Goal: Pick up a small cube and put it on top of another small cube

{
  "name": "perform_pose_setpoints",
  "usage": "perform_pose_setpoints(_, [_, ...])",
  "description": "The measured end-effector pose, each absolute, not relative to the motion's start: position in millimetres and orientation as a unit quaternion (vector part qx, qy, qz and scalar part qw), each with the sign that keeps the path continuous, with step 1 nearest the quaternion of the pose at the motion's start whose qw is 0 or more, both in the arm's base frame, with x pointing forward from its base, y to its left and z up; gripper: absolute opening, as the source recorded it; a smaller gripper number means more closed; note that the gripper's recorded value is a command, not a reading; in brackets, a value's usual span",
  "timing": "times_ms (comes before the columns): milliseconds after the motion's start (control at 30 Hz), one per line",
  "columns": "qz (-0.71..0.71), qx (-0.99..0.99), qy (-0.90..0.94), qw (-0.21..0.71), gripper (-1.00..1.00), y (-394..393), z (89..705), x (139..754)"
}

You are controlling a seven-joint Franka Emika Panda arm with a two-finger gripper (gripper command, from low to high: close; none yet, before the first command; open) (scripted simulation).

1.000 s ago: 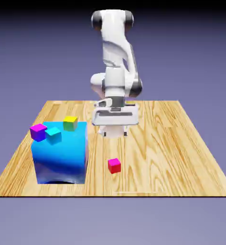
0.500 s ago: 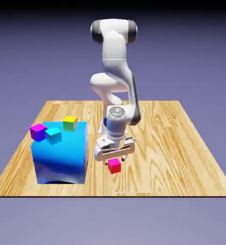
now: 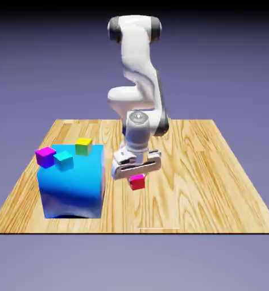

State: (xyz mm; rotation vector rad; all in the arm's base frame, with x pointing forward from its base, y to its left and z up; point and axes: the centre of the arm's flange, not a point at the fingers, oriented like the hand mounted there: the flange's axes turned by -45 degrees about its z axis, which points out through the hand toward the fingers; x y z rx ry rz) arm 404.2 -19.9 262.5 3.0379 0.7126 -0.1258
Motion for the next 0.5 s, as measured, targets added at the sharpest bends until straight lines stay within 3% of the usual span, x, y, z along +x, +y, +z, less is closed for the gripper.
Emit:
perform_pose_setpoints(233, [-0.03, 0.949, 0.313, 0.004, -1.0, -83, 368, 401])
perform_pose_setpoints(500, [-0.029, 0.907, 0.421, -0.003, -1.0, -179, 465, 341])
